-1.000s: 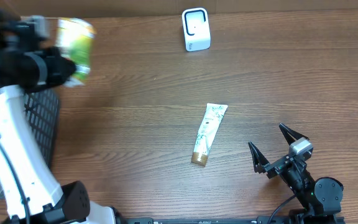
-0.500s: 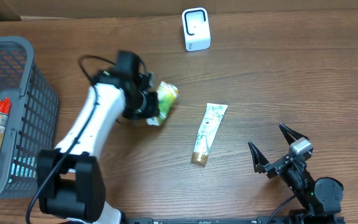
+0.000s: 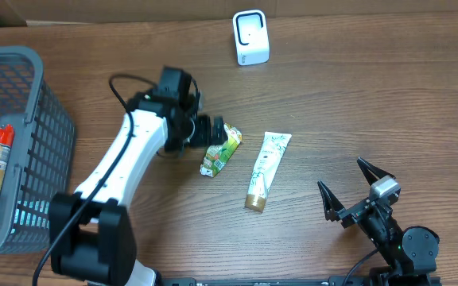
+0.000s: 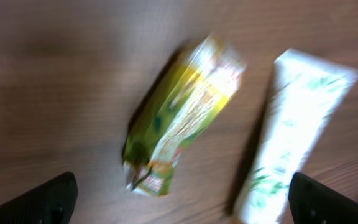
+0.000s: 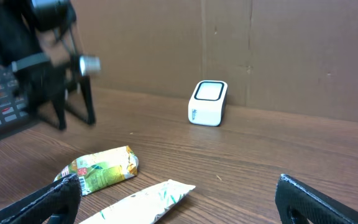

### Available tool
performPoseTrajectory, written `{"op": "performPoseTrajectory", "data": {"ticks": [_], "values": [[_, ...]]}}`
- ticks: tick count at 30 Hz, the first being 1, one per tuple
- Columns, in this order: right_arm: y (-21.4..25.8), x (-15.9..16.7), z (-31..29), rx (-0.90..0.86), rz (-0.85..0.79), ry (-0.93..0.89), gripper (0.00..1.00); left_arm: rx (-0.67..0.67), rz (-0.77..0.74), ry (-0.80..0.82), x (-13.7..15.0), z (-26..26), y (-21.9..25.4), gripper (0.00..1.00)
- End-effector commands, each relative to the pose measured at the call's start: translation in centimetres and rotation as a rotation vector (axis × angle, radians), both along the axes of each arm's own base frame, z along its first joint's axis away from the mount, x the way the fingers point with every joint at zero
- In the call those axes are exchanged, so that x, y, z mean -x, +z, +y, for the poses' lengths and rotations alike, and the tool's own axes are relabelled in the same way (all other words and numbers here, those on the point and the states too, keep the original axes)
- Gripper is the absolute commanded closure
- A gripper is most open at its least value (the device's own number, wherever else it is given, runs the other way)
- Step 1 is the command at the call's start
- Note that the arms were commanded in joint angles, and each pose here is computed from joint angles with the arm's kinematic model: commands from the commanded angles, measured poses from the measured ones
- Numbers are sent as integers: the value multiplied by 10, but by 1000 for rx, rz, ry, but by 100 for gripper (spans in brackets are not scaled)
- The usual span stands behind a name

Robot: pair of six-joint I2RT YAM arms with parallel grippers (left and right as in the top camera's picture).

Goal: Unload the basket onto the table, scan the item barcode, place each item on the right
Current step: 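Lift the green tea pack out and set it left of the tube, then reach the left gripper into the basket and grasp the teal packet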

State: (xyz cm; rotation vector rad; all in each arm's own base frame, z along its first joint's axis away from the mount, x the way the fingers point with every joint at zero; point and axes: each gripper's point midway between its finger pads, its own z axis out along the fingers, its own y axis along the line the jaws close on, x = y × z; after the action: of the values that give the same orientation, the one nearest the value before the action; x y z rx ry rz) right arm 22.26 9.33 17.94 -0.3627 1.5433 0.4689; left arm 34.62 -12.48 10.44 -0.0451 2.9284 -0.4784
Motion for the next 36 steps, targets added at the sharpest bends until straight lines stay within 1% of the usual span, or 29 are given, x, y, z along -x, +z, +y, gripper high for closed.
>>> {"op": "performPoseTrajectory", "data": {"ticks": [1, 3, 5, 7, 9, 12, 16, 19, 21, 24, 25, 27, 30, 33, 36], "values": [[-2, 1, 2, -4, 1, 11, 0, -46, -271, 56, -23, 18, 116, 0], [-2, 1, 2, -4, 1, 11, 0, -98, -369, 107, -19, 38, 164, 0], [-2, 1, 2, -4, 1, 11, 0, -161, -461, 186, -8, 66, 207, 0], [-2, 1, 2, -4, 1, 11, 0, -218, -512, 301, 6, 98, 234, 0], [-2, 1, 2, -4, 1, 11, 0, -269, -532, 436, 27, 134, 250, 0], [-2, 1, 2, -4, 1, 11, 0, -307, -489, 649, 64, 185, 255, 0], [-2, 1, 2, -3, 0, 11, 0, -350, -425, 957, 105, 254, 253, 0], [-2, 1, 2, -4, 1, 11, 0, -377, -402, 1149, 126, 300, 250, 0], [-2, 1, 2, -4, 1, 11, 0, -359, -392, 1243, 133, 326, 246, 0], [-2, 1, 2, -4, 1, 11, 0, -249, -377, 1295, 125, 346, 235, 0], [-2, 1, 2, -4, 1, 11, 0, -235, -361, 1310, 123, 354, 229, 0], [-2, 1, 2, -4, 1, 11, 0, -241, -293, 1345, 127, 369, 212, 0], [-2, 1, 2, -4, 1, 11, 0, -249, -144, 1384, 137, 386, 180, 0], [-2, 1, 2, -4, 1, 11, 0, -244, -4, 1412, 146, 397, 149, 0], [-2, 1, 2, -4, 1, 11, 0, -244, 95, 1427, 154, 403, 123, 0]]}}
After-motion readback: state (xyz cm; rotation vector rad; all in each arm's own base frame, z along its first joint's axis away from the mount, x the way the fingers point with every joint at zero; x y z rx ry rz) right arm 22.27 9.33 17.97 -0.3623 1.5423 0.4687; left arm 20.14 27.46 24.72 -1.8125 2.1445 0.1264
